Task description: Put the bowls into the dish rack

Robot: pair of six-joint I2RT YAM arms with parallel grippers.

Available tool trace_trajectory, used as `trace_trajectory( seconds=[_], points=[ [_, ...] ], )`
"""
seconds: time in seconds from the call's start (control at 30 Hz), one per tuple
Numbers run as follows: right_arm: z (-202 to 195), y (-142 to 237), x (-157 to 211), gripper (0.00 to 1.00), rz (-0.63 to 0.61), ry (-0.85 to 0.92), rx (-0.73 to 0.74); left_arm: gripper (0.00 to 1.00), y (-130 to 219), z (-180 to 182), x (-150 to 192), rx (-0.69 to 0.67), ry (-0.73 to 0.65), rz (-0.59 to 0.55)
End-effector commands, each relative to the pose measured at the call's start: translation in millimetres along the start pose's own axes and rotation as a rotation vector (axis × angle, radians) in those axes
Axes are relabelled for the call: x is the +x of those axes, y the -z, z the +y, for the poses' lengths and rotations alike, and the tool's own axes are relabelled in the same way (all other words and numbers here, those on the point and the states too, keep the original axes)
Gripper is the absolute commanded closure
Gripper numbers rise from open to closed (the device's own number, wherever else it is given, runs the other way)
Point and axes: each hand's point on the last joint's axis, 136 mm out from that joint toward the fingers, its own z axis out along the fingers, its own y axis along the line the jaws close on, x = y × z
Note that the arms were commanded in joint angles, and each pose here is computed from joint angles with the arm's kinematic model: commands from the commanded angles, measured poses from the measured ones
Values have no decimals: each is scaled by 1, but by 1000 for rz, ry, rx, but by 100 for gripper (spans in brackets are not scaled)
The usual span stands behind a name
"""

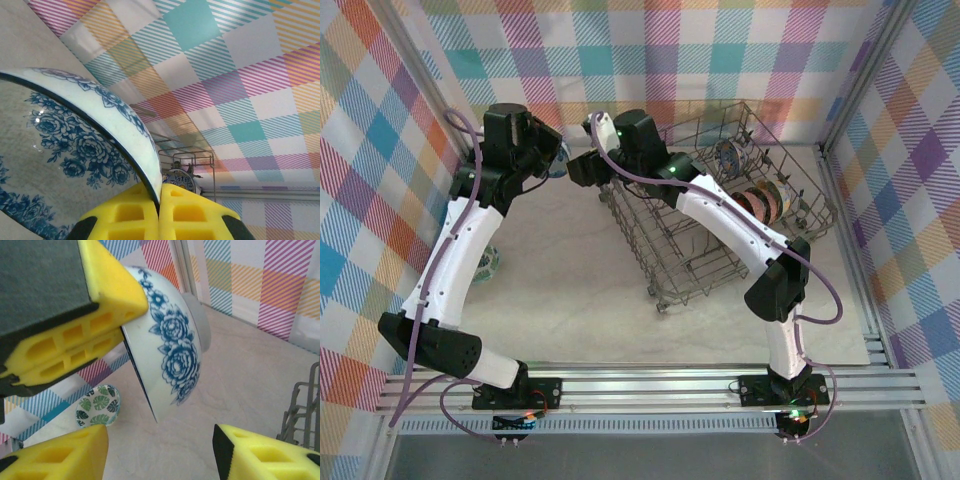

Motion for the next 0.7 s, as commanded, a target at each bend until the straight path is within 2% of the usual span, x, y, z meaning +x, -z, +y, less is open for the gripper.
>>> trace_trajectory(
  seconds=[0.0, 0.1, 0.3, 0.47, 0.67],
  points=[
    [-1, -6, -12, 46, -64, -13, 35, 100, 10, -39, -10, 123, 30, -43],
    [-13, -11, -13, 52, -89, -30, 99, 100, 9, -39, -9, 126, 44, -41],
    [-11, -21, -11, 52, -92, -27, 90, 100, 10, -42, -10, 129, 57, -42],
    [-21, -27, -4, 52, -85, -28, 147, 100, 10, -46, -8, 142, 60, -29],
    [-28, -23, -10, 61, -178, -2, 247, 100, 8, -45, -6, 145, 74, -18]
  ],
)
